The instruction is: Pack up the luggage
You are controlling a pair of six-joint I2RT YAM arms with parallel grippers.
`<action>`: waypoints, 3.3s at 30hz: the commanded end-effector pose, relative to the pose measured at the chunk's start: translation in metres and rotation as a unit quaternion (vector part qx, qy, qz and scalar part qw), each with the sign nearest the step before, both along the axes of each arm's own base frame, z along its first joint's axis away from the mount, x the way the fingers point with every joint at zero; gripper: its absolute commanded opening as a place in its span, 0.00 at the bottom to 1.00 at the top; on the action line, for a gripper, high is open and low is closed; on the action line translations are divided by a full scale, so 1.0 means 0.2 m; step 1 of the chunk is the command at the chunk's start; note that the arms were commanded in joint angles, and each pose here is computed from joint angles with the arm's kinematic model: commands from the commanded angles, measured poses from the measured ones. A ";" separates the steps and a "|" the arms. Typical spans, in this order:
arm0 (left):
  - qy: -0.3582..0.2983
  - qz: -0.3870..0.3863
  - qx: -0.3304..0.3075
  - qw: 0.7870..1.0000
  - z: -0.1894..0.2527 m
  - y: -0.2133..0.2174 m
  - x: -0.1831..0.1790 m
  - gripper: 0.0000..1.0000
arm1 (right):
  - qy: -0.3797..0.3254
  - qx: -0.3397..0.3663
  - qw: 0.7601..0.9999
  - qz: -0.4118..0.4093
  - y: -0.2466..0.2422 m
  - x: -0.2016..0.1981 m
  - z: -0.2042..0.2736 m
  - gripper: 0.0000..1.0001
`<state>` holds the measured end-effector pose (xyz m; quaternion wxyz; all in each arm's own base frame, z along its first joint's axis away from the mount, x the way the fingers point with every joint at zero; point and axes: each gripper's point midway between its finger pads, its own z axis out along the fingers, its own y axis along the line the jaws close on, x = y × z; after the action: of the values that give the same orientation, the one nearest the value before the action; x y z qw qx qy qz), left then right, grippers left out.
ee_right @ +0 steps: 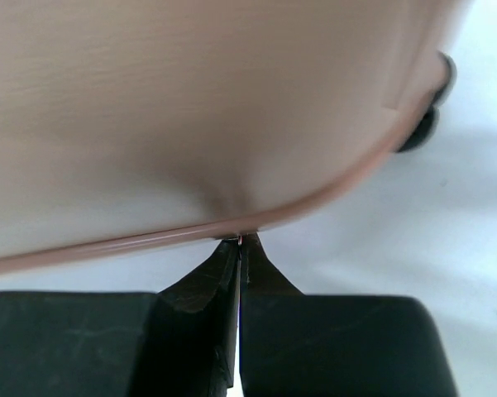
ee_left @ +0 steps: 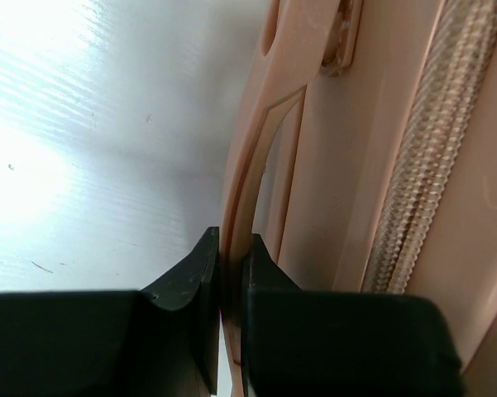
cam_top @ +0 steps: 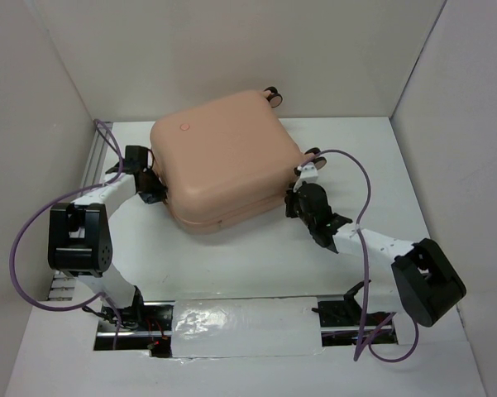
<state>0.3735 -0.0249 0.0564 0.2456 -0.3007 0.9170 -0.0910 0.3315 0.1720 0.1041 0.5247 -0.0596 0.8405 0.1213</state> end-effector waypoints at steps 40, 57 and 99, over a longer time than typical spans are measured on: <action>0.008 0.029 0.063 0.998 -0.18 0.38 0.26 0.00 | -0.102 0.081 0.984 -0.121 -1.17 0.71 0.20 0.00; -0.008 0.001 0.064 0.998 -0.17 0.38 0.34 0.00 | -0.140 0.029 0.990 0.016 -1.11 1.14 0.28 0.00; -0.164 -0.217 0.138 0.952 0.08 0.02 1.25 0.00 | -0.326 0.080 0.935 0.116 -0.12 1.21 0.45 0.00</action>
<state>0.5773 -0.0146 0.0688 0.3356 -0.0798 0.9332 -0.1004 0.6019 0.1245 0.1197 0.6919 -0.1125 0.6821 0.2080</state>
